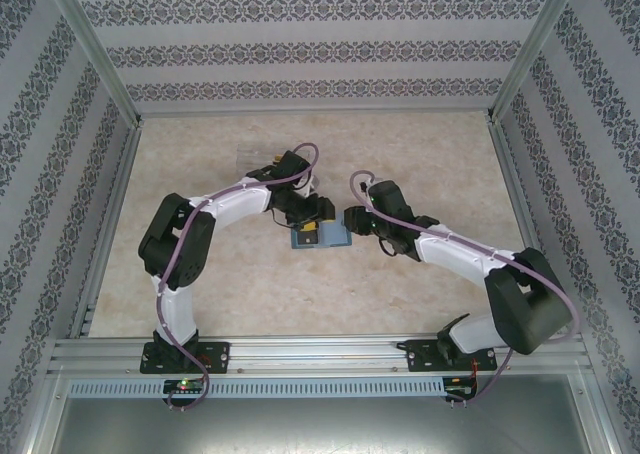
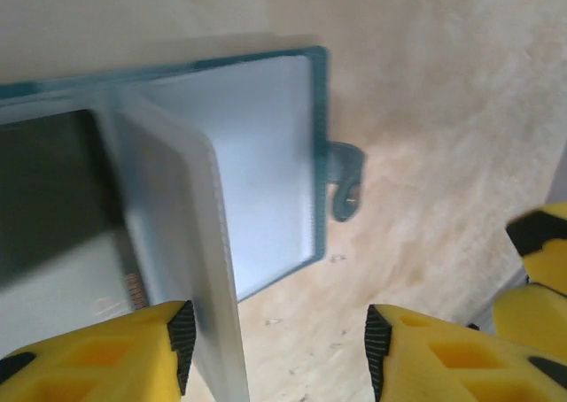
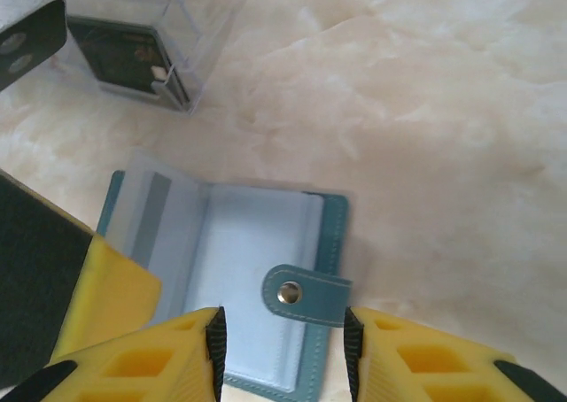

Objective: Take the credit cards out of the card holder

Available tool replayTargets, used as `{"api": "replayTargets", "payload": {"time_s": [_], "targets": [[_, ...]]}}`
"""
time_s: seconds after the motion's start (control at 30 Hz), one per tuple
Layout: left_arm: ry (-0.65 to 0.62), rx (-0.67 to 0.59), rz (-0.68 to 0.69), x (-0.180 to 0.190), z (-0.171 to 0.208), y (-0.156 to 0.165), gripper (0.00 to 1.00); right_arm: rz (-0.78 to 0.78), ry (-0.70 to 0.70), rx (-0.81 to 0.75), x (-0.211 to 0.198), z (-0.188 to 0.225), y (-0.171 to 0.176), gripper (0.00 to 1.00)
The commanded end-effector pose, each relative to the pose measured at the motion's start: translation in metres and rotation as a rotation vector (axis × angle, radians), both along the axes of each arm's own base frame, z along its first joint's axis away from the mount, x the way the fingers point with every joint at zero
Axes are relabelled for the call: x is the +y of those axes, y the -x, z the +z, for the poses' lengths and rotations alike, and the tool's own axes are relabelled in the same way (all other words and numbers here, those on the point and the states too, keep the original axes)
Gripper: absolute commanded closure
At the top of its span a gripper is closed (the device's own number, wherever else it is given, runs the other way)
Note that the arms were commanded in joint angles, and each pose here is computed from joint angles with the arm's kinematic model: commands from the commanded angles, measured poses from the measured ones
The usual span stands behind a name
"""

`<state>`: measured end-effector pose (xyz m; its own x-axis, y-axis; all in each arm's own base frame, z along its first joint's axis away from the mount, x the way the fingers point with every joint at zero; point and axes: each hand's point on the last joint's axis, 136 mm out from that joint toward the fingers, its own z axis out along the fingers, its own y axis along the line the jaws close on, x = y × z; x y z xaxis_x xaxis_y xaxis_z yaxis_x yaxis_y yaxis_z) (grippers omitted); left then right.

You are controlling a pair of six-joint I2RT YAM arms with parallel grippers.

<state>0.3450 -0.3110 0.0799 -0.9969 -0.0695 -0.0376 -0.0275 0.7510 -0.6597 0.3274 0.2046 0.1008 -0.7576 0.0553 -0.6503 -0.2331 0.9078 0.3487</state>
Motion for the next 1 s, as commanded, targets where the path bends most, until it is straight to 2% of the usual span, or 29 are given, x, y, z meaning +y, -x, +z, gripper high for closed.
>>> {"api": "replayTargets", "payload": {"time_s": [0.0,0.13,0.33,0.43,0.6,0.97], "targets": [[0.070,-0.009,-0.001,-0.024,0.009,-0.008,0.41,-0.045,-0.032,-0.046,-0.004,0.011,-0.007,0.58],[0.037,-0.012,0.036,-0.016,0.007,-0.013,0.38,-0.023,-0.042,-0.035,0.000,0.009,-0.006,0.58],[-0.021,-0.043,0.163,0.027,0.011,-0.022,0.39,0.064,-0.080,0.013,0.021,0.006,-0.005,0.61],[-0.026,-0.025,0.213,0.042,0.002,-0.020,0.46,0.116,-0.087,0.057,0.037,0.000,-0.003,0.67],[-0.026,0.023,0.225,0.045,-0.019,-0.012,0.56,0.154,-0.070,0.117,0.056,-0.015,0.000,0.76],[0.046,0.063,0.208,0.029,-0.031,-0.016,0.74,0.090,0.032,0.254,0.046,-0.057,-0.005,0.81]]}}
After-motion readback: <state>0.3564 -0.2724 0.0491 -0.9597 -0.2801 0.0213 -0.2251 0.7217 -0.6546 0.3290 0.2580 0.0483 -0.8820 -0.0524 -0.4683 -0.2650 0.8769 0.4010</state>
